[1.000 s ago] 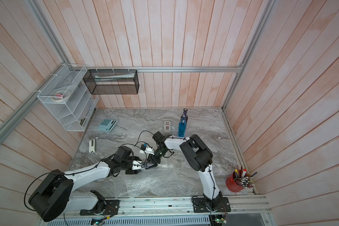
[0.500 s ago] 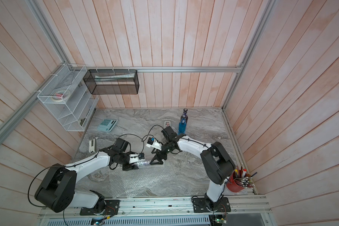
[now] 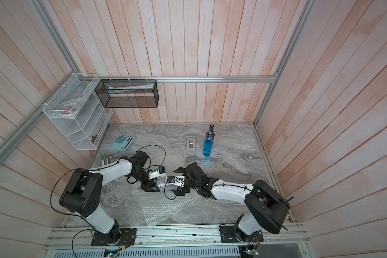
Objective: Wrap wine bottles in bubble wrap
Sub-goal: Wrap the wine bottle in bubble wrap.
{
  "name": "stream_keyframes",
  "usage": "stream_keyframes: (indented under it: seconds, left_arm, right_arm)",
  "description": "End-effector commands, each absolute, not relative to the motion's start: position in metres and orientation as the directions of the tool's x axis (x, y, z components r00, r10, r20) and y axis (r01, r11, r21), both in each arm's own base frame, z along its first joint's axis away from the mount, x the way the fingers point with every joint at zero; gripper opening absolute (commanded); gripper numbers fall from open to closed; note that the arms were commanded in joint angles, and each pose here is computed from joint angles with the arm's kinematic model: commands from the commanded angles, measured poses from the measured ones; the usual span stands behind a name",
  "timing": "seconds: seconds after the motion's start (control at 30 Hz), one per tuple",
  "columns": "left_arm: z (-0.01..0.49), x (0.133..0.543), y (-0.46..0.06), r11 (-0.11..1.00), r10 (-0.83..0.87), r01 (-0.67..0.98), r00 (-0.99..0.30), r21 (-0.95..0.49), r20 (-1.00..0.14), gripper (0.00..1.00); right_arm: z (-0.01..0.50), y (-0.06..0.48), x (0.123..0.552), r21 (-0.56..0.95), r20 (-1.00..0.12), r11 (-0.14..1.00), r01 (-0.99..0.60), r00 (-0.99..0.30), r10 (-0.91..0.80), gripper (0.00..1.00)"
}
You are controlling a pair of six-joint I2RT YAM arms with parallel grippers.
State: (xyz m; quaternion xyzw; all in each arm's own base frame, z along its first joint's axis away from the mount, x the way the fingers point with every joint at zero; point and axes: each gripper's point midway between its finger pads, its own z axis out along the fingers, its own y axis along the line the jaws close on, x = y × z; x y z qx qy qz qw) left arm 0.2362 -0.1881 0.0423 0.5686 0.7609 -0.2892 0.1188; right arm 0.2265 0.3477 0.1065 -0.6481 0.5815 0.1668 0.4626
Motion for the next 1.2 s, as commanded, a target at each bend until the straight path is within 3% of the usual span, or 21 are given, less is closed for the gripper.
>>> stream_keyframes:
  seconds: [0.0,0.33,0.6,0.83,0.97,1.17]
  left_arm:
    - [0.053,0.235,-0.197,0.173,0.761,0.915,-0.359,-0.364,-0.541,0.39]
    - [0.050,0.238,-0.197,0.179,0.754,0.915,-0.364,-0.362,-0.547,0.39]
    - [0.054,0.237,-0.199,0.178,0.738,0.918,-0.363,-0.355,-0.568,0.42]
    - [0.057,0.237,-0.202,0.174,0.723,0.920,-0.361,-0.350,-0.589,0.45]
    - [0.061,0.238,-0.203,0.170,0.716,0.926,-0.351,-0.337,-0.603,0.54]
    - [0.078,0.237,-0.203,0.166,0.701,0.939,-0.327,-0.301,-0.633,0.75]
  right_arm:
    - [0.102,0.352,0.240,-0.490,-0.718,0.110,-0.865,0.329,-0.613,0.93]
    - [0.068,0.374,0.225,-0.410,-0.710,-0.018,-0.912,0.332,-0.621,0.85]
    - [0.048,0.384,0.231,-0.419,-0.671,-0.043,-0.907,0.341,-0.658,0.68]
    - [0.027,0.377,0.231,-0.400,-0.611,-0.084,-0.913,0.334,-0.718,0.67]
    - [0.022,0.376,0.228,-0.378,-0.596,-0.106,-0.920,0.329,-0.732,0.55]
    - [0.028,0.376,0.222,-0.339,-0.623,-0.097,-0.936,0.300,-0.722,0.45]
